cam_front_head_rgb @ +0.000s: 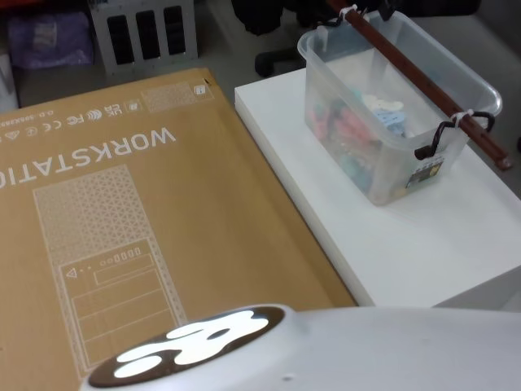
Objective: Use one hand to grasp the basket and place it at the designated location.
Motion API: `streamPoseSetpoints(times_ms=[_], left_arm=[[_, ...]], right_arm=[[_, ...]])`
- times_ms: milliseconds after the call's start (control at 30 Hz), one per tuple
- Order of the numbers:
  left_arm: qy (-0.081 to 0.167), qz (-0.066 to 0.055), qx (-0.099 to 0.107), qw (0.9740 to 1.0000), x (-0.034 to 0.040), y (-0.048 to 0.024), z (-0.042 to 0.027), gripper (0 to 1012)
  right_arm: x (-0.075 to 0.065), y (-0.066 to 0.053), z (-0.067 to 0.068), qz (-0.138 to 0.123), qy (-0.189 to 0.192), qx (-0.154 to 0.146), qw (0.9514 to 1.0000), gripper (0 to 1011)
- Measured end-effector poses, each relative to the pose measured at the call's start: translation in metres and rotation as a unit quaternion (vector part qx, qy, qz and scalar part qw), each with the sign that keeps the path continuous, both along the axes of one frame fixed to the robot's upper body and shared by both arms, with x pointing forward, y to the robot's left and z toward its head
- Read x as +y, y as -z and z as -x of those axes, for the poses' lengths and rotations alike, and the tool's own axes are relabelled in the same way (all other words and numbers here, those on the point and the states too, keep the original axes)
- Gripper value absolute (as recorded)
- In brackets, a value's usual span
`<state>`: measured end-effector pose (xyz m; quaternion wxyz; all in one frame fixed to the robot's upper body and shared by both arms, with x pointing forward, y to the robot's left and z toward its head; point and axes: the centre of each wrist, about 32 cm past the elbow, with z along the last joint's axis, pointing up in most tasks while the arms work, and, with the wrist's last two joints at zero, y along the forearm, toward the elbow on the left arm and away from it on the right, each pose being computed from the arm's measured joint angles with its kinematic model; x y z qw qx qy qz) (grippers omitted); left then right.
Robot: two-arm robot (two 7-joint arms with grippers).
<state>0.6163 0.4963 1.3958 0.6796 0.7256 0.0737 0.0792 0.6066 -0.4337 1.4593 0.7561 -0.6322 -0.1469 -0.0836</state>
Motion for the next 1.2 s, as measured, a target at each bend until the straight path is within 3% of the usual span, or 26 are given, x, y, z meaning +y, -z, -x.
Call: streamPoseSetpoints(times_ms=[767,1200], left_arm=[[0.0,0.0,0.0,1.0,0.0,0.0,0.0,0],[0.0,0.0,0.0,1.0,0.0,0.0,0.0,0]], right_arm=[[0.003,0.004,0.001,0.009,-0.002,0.013,0.9999,1001],[0.01,0.023,-0.005,0.016,-0.005,0.037,0.9992,1001]])
